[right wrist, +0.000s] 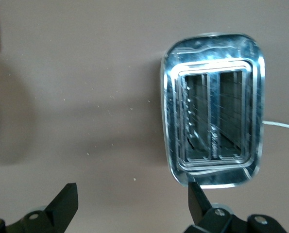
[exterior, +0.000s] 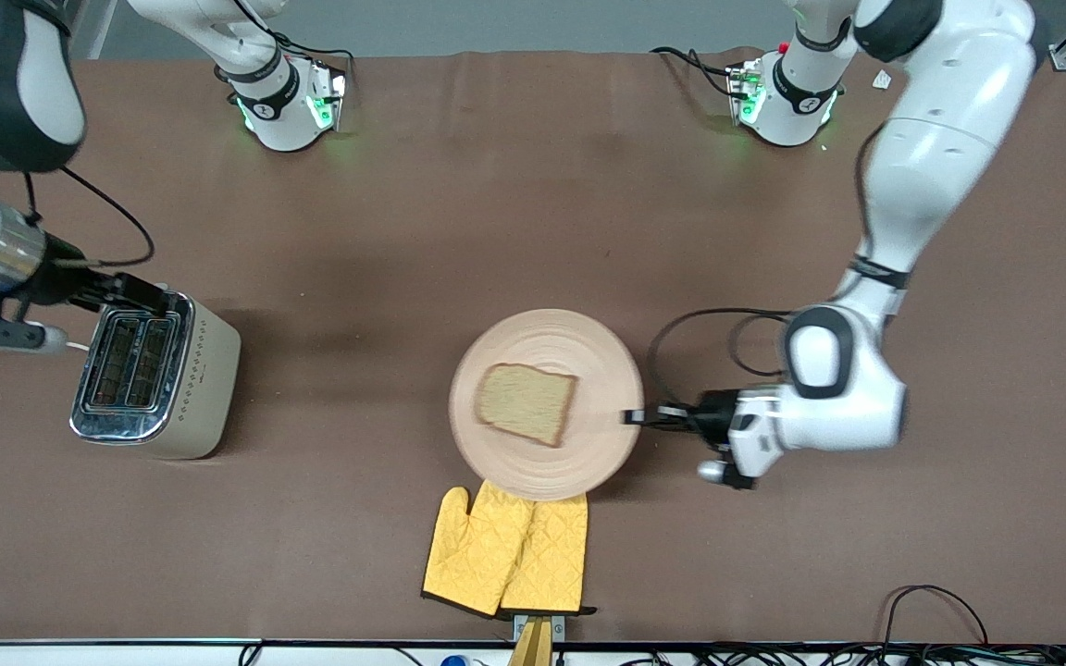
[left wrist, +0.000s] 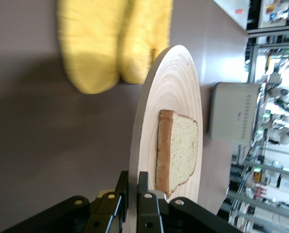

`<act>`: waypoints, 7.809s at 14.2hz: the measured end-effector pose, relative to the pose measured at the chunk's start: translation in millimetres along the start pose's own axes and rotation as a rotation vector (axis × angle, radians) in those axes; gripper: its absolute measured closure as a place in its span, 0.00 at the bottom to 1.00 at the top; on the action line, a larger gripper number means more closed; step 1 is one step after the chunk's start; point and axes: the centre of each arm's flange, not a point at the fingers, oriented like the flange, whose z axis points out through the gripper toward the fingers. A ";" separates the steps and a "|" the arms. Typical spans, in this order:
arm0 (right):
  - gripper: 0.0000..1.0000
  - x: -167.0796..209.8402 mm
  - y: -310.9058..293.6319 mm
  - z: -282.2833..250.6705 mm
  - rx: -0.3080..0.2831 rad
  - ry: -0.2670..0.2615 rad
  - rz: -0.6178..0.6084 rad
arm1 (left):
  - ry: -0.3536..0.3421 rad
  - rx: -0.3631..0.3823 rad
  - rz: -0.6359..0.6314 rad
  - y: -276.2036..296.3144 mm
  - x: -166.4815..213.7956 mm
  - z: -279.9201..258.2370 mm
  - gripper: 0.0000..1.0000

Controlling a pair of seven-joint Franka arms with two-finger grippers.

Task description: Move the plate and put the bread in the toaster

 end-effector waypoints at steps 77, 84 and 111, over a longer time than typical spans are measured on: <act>0.96 -126.0 -148.7 303.0 0.095 0.251 0.242 | 0.154 0.988 0.140 202.1 -142.8 -377.0 0.00; 0.96 -68.5 -184.9 198.3 -0.068 0.023 0.217 | 0.160 0.990 0.140 204.6 -142.9 -380.0 0.00; 0.96 32.3 -33.0 30.1 -0.789 0.009 -0.129 | 0.157 0.993 0.112 190.8 -138.8 -390.3 0.00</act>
